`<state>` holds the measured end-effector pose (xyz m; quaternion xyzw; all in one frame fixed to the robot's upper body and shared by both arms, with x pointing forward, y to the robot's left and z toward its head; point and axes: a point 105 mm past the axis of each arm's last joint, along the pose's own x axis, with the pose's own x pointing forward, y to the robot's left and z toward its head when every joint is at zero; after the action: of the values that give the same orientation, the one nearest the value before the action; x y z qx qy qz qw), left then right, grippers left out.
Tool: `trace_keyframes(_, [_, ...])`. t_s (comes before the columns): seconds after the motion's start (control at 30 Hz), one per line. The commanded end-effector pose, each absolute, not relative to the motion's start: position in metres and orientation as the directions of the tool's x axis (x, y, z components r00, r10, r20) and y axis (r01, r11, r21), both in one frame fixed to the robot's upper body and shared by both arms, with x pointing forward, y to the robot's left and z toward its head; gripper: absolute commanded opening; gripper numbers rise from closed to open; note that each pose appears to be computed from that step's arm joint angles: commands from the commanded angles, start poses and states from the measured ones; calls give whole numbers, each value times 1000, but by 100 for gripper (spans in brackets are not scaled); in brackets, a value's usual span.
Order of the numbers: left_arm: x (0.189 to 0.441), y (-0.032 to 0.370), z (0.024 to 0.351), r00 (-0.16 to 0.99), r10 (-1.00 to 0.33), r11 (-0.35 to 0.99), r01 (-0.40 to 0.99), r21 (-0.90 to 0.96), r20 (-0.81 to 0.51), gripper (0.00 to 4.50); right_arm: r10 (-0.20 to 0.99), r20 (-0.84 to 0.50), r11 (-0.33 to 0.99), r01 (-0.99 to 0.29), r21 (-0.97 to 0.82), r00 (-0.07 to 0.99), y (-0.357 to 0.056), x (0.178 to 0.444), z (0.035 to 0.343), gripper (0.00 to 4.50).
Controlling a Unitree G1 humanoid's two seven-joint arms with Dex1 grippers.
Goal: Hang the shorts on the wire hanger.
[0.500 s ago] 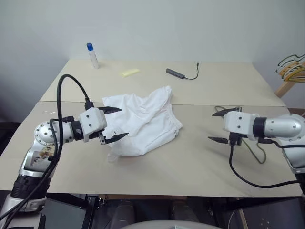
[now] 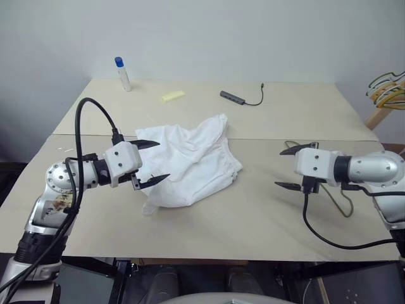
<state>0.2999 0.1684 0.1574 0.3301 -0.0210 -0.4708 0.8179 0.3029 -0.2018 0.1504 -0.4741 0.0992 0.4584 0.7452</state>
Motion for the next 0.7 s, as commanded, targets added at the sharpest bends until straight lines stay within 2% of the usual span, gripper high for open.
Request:
trace_keyframes(0.03, [302, 171, 165, 579, -767, 345, 735, 584, -276, 450, 603, -545, 126, -744, -656, 582, -199, 307, 164, 448])
trace_keyframes(0.23, [304, 185, 163, 575, -745, 341, 763, 549, -337, 450, 605, -546, 118, -744, -657, 579, -199, 310, 166, 448])
trace_keyframes(0.4, [291, 196, 150, 467, -754, 271, 862, 430, -462, 450, 601, -555, 110, -747, -656, 576, -201, 308, 166, 448])
trace_keyframes(0.57, [264, 206, 126, 271, -779, 162, 958, 235, -566, 450, 606, -549, 114, -746, -657, 576, -197, 307, 164, 448])
trace_keyframes(0.7, [259, 216, 112, 250, -734, 171, 968, 185, -631, 450, 606, -546, 115, -743, -659, 578, -195, 307, 163, 448])
